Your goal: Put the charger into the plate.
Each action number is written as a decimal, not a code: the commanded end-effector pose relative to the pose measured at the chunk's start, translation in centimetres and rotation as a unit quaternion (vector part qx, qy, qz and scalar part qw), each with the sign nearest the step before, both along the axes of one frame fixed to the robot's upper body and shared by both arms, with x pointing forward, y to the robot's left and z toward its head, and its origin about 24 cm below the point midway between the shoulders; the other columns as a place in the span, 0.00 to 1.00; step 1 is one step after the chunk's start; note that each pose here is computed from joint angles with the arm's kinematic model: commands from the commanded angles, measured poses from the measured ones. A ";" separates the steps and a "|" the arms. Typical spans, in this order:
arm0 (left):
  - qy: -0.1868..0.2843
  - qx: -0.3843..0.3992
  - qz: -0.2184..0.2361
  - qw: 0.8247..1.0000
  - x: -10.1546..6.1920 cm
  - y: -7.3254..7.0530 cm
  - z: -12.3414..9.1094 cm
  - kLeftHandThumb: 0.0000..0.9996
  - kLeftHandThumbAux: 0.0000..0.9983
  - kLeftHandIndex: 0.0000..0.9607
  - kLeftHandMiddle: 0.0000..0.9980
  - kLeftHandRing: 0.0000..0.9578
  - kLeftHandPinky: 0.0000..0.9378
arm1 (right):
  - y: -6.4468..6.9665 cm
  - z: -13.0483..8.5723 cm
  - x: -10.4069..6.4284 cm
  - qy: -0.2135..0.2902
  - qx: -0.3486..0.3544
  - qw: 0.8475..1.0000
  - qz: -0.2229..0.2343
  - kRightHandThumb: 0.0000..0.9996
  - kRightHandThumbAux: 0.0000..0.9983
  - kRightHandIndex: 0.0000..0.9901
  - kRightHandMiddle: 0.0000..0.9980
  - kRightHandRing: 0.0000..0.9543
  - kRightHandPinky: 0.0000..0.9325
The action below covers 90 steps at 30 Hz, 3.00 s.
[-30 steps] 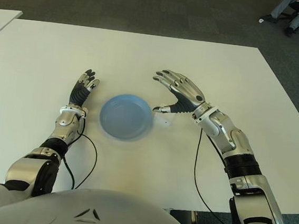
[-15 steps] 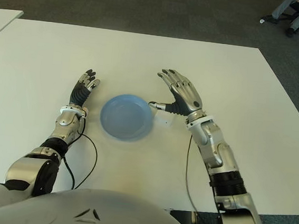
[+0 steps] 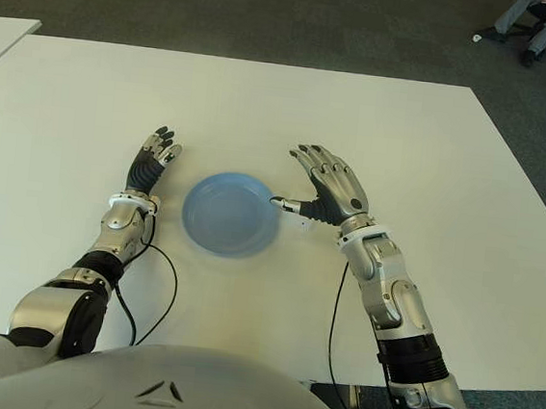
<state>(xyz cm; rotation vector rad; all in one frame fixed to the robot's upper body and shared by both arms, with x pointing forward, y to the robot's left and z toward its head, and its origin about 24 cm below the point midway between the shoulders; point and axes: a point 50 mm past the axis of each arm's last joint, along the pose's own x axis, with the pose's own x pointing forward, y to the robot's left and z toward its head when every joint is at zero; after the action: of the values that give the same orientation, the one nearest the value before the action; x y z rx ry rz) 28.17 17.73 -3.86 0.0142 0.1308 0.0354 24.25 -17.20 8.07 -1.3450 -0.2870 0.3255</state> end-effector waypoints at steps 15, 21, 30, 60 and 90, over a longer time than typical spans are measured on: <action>0.069 -0.001 0.024 0.997 -2.6 0.3 -2.8 0.00 0.52 0.03 0.12 0.09 0.04 | -0.7 -1.8 -1.3 0.042 -0.040 0.998 -0.028 0.30 0.16 0.00 0.00 0.00 0.00; 0.066 -0.003 0.023 0.998 -2.6 0.3 -2.8 0.00 0.52 0.04 0.13 0.10 0.03 | -1.1 -2.1 -1.4 0.045 -0.039 0.998 -0.025 0.29 0.16 0.00 0.00 0.00 0.00; 0.065 0.000 0.022 0.998 -2.7 0.4 -2.8 0.00 0.52 0.05 0.13 0.10 0.03 | -1.6 -2.5 -1.2 0.058 -0.047 0.997 -0.004 0.30 0.18 0.00 0.00 0.00 0.00; 0.067 0.003 0.018 0.998 -2.8 0.6 -2.8 0.00 0.54 0.05 0.13 0.11 0.07 | -2.0 -5.1 2.1 0.091 -0.056 0.994 0.014 0.30 0.24 0.00 0.00 0.00 0.00; 0.058 -0.001 0.015 0.998 -2.9 0.4 -2.6 0.00 0.53 0.04 0.13 0.10 0.06 | -2.5 -6.8 3.9 0.099 -0.071 0.993 0.000 0.31 0.27 0.00 0.00 0.00 0.00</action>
<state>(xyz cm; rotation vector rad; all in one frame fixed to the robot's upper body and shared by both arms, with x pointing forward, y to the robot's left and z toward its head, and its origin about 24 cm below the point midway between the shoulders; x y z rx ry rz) 27.40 18.20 -3.88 0.0230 0.1080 0.0629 27.89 -19.84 1.34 -1.4332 -0.1019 0.4826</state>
